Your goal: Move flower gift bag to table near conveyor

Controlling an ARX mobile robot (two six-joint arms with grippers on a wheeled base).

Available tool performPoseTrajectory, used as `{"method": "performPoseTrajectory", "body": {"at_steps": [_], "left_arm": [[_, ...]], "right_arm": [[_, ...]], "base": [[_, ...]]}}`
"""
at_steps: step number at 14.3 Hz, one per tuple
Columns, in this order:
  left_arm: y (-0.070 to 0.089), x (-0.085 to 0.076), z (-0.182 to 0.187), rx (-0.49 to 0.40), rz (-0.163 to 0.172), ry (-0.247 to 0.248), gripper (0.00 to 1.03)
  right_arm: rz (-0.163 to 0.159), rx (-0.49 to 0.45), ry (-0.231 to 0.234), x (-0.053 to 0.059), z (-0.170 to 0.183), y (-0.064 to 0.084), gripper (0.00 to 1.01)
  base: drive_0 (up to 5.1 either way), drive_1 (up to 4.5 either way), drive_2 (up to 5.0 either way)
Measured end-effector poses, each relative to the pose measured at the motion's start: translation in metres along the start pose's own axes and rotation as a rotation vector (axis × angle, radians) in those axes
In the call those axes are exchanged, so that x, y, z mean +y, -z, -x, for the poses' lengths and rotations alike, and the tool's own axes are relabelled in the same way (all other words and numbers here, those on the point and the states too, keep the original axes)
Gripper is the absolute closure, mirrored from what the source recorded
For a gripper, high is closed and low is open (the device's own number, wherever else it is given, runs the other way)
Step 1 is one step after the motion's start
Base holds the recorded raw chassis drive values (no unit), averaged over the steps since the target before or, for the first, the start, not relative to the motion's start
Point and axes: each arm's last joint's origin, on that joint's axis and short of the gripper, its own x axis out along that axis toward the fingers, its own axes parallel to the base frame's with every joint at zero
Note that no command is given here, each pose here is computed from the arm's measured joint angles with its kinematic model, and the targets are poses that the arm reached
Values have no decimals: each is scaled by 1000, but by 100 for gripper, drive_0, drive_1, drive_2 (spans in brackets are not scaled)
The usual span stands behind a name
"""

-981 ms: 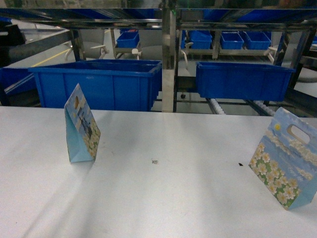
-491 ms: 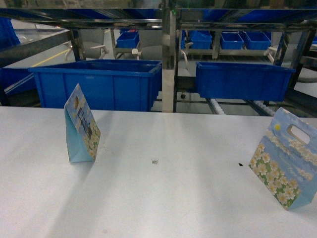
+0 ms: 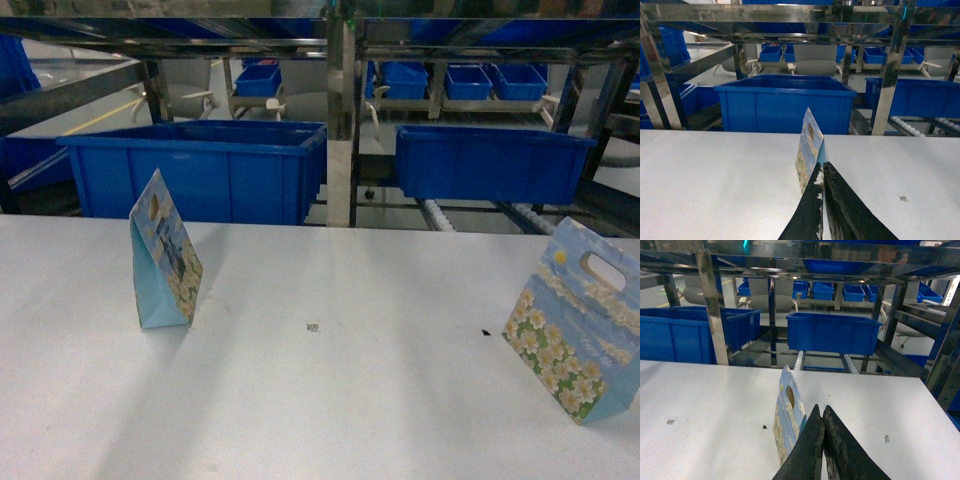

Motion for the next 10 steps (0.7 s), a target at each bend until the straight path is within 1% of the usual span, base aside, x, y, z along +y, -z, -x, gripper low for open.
{"method": "performPoseTrajectory", "body": {"at_steps": [1, 3, 7, 10], "left_arm": [[1, 0, 4, 6, 0, 0, 101], [3, 0, 12, 17, 0, 0, 101], [-4, 0, 28, -8, 0, 0, 101], [-6, 0, 36, -16, 0, 0, 101]], "right_arm": [[0, 7, 0, 0, 3, 1, 99], [0, -8, 0, 0, 8, -3, 99], [0, -22, 0, 0, 21, -7, 99], [0, -22, 0, 0, 27, -7, 99]], "base": [[0, 0, 0], [0, 0, 0], [0, 0, 0], [0, 0, 0]]}}
